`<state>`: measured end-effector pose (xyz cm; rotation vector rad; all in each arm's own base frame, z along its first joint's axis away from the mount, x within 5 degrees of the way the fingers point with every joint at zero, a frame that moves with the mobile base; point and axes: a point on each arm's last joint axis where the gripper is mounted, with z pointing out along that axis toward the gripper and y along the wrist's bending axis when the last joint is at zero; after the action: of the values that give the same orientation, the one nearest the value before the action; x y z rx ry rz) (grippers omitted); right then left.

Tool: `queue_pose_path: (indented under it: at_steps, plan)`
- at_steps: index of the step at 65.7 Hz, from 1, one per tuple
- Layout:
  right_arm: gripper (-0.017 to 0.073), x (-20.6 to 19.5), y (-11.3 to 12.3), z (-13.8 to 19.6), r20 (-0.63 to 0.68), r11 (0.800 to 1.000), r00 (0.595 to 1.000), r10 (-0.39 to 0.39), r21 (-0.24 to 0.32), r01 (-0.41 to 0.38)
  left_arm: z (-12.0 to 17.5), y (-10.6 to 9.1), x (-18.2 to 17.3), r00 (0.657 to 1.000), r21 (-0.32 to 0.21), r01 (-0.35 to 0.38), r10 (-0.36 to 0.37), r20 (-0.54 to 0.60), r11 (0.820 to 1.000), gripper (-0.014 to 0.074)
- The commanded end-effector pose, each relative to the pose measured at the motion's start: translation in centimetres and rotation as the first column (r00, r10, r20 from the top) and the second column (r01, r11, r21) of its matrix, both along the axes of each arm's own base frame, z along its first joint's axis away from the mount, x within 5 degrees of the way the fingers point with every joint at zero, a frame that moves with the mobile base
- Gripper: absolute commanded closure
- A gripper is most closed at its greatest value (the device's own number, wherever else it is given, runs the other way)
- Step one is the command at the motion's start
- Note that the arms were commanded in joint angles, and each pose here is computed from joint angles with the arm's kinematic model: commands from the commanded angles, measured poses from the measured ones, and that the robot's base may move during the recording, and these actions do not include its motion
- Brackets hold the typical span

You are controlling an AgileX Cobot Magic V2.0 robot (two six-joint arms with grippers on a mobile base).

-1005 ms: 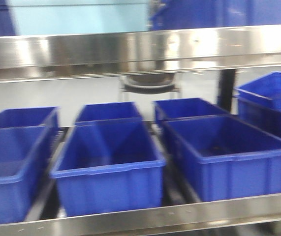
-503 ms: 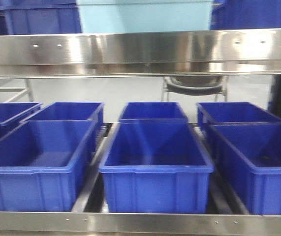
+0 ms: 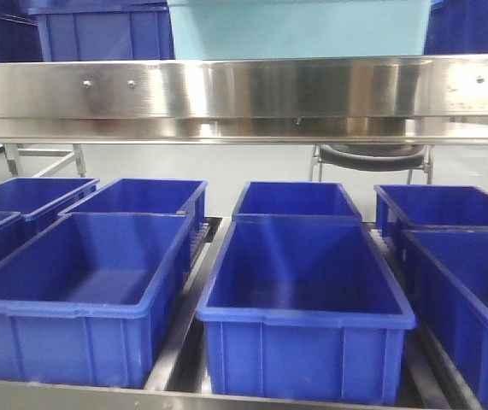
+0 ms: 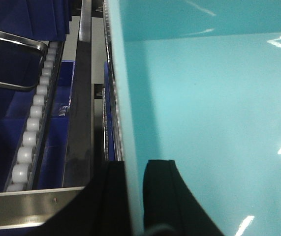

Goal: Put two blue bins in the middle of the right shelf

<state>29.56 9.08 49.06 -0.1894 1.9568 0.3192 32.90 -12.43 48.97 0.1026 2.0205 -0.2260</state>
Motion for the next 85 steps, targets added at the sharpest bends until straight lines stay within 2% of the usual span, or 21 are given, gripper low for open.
queue_pose_path:
  at_steps: [1, 85]
  plan:
    - [0.0711, -0.59, -0.15, 1.51, 0.084, 0.999, 0.996, 0.000, 0.041, -0.003, 0.83, -0.03, -0.28, 0.999, -0.017, 0.015, -0.014, 0.046, 1.000, 0.0704]
    - [0.0711, -0.59, -0.15, 1.51, 0.084, 0.999, 0.996, 0.000, 0.041, -0.003, 0.83, -0.03, -0.28, 0.999, -0.017, 0.015, -0.014, 0.046, 1.000, 0.0704]
